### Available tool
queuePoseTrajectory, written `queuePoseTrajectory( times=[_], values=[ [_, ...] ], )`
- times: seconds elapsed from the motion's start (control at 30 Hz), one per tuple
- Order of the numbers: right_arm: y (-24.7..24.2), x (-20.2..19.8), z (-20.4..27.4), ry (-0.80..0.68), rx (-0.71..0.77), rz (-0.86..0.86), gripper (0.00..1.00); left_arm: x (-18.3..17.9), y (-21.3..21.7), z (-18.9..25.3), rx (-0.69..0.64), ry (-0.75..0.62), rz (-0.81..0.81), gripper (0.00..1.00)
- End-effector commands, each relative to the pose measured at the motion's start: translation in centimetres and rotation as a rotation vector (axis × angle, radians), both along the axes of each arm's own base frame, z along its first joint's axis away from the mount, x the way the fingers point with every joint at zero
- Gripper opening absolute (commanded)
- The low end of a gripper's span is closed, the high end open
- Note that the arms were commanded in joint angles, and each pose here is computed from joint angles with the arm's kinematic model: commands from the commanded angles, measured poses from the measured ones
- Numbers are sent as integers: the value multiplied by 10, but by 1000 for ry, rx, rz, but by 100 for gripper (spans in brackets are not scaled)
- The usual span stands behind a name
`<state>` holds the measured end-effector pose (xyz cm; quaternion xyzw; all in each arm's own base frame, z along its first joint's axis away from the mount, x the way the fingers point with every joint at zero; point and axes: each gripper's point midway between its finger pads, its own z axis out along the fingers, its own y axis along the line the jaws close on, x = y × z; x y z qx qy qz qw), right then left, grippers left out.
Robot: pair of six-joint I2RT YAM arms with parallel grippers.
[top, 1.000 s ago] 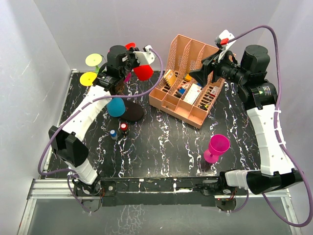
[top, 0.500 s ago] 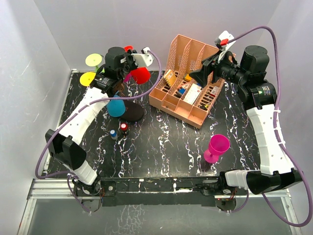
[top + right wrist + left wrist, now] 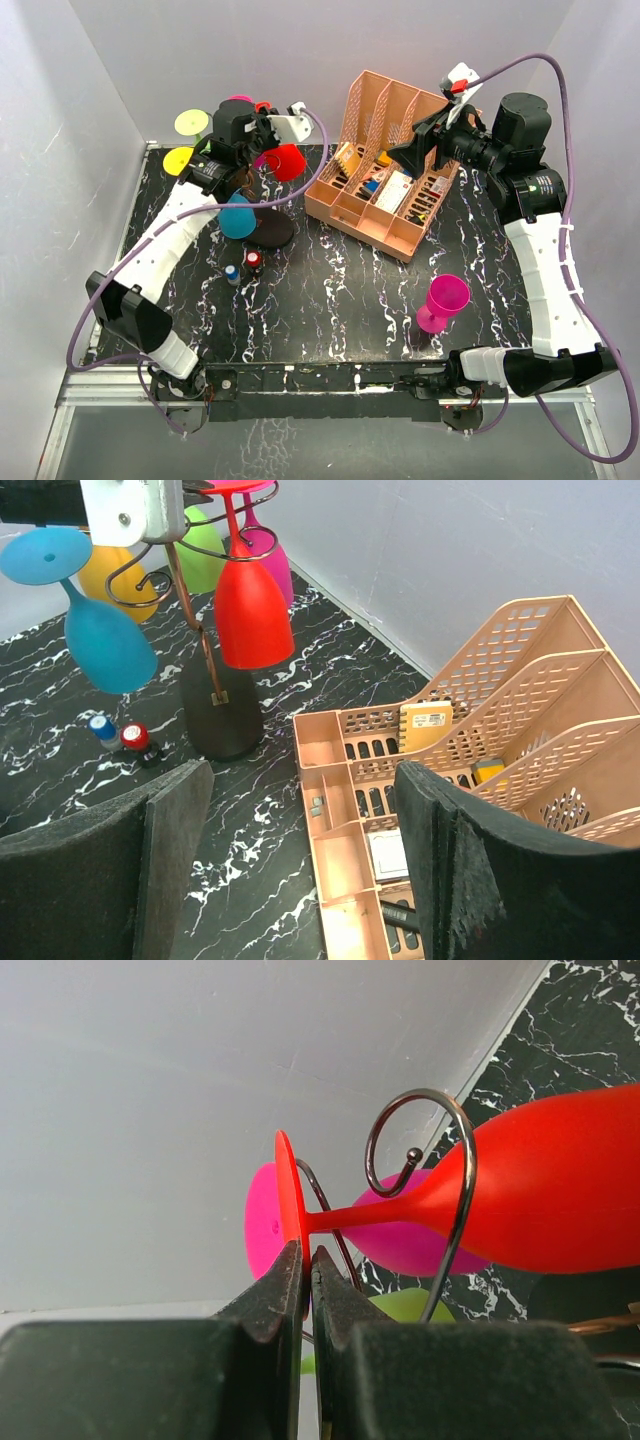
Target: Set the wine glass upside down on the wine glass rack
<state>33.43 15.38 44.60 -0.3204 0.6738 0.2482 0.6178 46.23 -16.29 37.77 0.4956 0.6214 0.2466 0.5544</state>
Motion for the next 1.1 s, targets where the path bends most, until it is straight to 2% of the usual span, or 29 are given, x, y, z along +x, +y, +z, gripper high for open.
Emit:
queuePoseTrajectory(
  times=[0.0, 0.53, 1.07],
  values=[
    [-2, -5, 20, -83, 16, 2, 80, -23, 4, 30, -46, -44, -21, 0],
    [-3, -4, 18, -78, 20, 1, 80, -28, -20, 21, -36, 4, -110, 0],
    [-5, -3, 18, -79, 20, -7, 81, -20, -41, 18, -36, -4, -138, 0]
  ],
)
